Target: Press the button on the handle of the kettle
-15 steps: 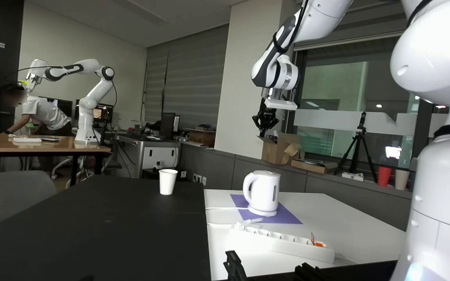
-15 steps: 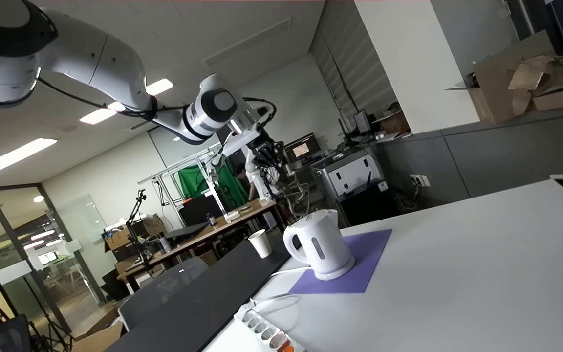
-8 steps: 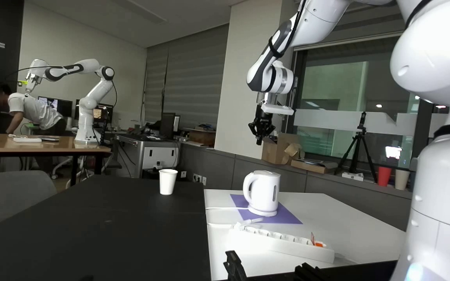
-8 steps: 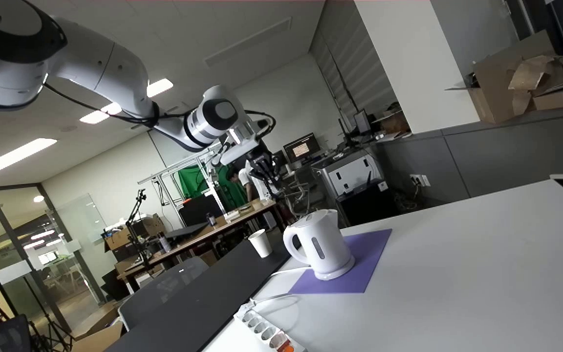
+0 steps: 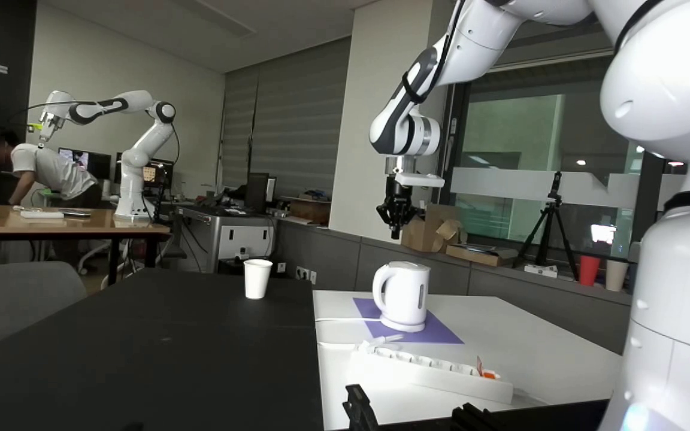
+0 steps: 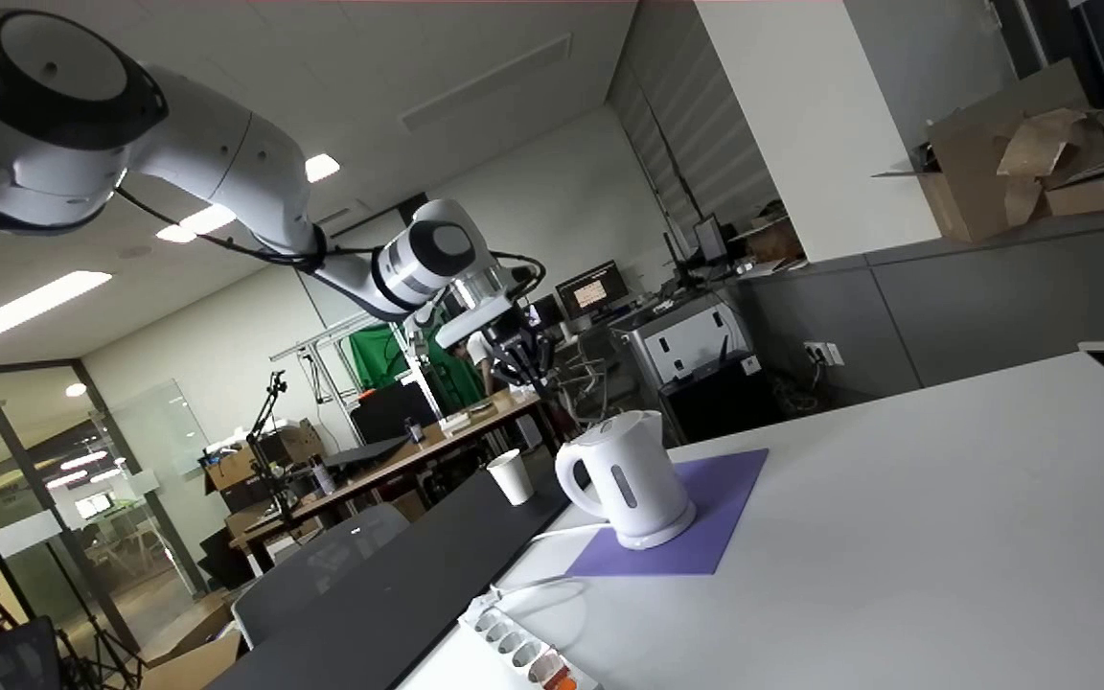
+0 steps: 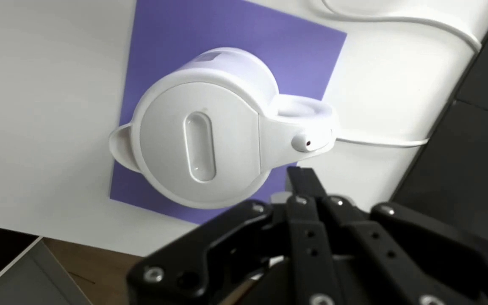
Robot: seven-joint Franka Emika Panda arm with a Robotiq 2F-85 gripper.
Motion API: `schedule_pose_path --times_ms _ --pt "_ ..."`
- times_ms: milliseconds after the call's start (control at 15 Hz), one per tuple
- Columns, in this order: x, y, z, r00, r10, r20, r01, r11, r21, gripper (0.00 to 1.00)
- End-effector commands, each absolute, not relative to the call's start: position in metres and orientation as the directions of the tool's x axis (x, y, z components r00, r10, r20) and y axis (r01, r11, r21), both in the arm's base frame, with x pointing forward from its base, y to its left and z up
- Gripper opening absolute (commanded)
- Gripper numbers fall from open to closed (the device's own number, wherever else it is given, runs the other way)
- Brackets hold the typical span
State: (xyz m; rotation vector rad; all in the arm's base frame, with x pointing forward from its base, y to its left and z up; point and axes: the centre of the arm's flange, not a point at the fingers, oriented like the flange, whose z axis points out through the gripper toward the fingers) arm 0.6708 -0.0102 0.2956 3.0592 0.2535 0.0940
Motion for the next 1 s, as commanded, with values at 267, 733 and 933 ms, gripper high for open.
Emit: schedule_pose_path --times_ms 267,733,933 --pt "0.685 0.003 0.291 0.979 0.202 -0.002 0.201 -0.976 0.085 0.0" --pt "0.693 0.006 0.285 0.977 0.213 0.009 0.211 -0.973 0.098 0.0" --pt "0.7 0.005 0.284 0.975 0.22 0.013 0.217 -0.969 0.118 0.0"
